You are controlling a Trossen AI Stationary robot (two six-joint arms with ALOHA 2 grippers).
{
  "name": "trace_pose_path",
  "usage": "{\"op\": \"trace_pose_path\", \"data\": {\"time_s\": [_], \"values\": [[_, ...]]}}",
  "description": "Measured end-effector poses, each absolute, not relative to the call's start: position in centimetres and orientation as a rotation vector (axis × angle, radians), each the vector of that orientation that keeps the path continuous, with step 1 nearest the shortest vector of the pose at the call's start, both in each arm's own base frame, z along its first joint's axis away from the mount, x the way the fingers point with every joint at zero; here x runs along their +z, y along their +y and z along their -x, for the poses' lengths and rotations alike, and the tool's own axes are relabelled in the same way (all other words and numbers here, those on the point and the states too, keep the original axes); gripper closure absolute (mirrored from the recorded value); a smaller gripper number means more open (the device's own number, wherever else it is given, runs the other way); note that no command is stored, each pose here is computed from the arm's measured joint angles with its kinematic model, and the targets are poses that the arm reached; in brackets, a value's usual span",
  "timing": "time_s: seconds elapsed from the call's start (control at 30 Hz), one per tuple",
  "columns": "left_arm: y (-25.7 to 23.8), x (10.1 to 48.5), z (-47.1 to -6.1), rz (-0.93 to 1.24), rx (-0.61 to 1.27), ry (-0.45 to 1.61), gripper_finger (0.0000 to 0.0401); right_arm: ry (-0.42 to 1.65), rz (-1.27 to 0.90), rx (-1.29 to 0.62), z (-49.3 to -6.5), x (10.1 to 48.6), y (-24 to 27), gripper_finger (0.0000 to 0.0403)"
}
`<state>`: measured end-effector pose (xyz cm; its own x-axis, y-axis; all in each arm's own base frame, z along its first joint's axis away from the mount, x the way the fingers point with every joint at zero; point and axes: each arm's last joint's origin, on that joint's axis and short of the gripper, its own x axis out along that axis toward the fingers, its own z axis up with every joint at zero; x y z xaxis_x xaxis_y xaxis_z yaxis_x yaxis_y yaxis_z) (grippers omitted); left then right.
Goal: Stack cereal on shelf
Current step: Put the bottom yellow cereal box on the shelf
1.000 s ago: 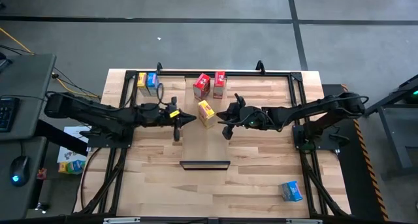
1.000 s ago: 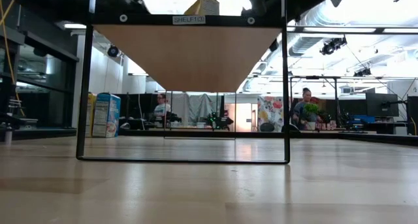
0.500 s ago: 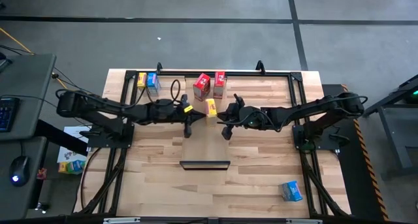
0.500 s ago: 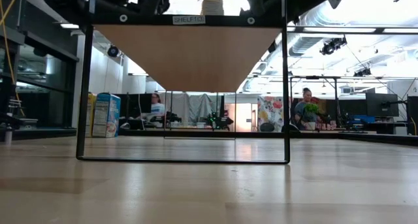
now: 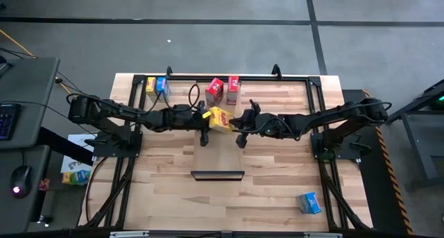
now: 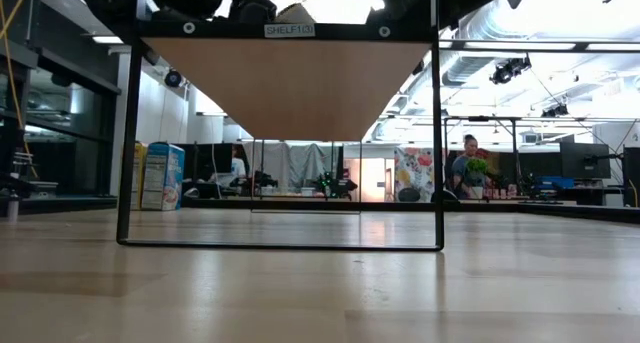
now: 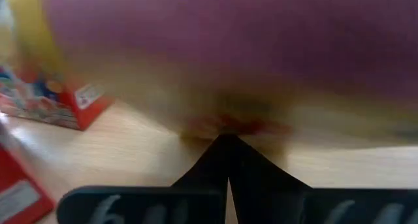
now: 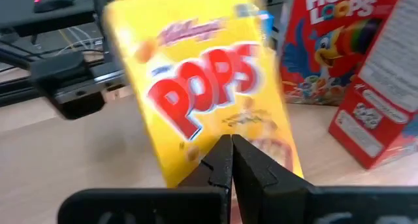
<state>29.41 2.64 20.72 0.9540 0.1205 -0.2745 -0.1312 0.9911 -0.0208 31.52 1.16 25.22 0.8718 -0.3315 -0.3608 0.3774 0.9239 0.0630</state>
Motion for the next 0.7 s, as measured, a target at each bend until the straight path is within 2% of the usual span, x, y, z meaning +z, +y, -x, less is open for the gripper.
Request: {"op": "trace_pose_path", "data": {"time_s": [0.7], "values": [[2.7, 23.2, -30.5, 0.004, 0.094, 0.219, 0.0401, 0.446, -0.106, -0.447, -31.0, 24.3, 0.9, 0.0403]]}}
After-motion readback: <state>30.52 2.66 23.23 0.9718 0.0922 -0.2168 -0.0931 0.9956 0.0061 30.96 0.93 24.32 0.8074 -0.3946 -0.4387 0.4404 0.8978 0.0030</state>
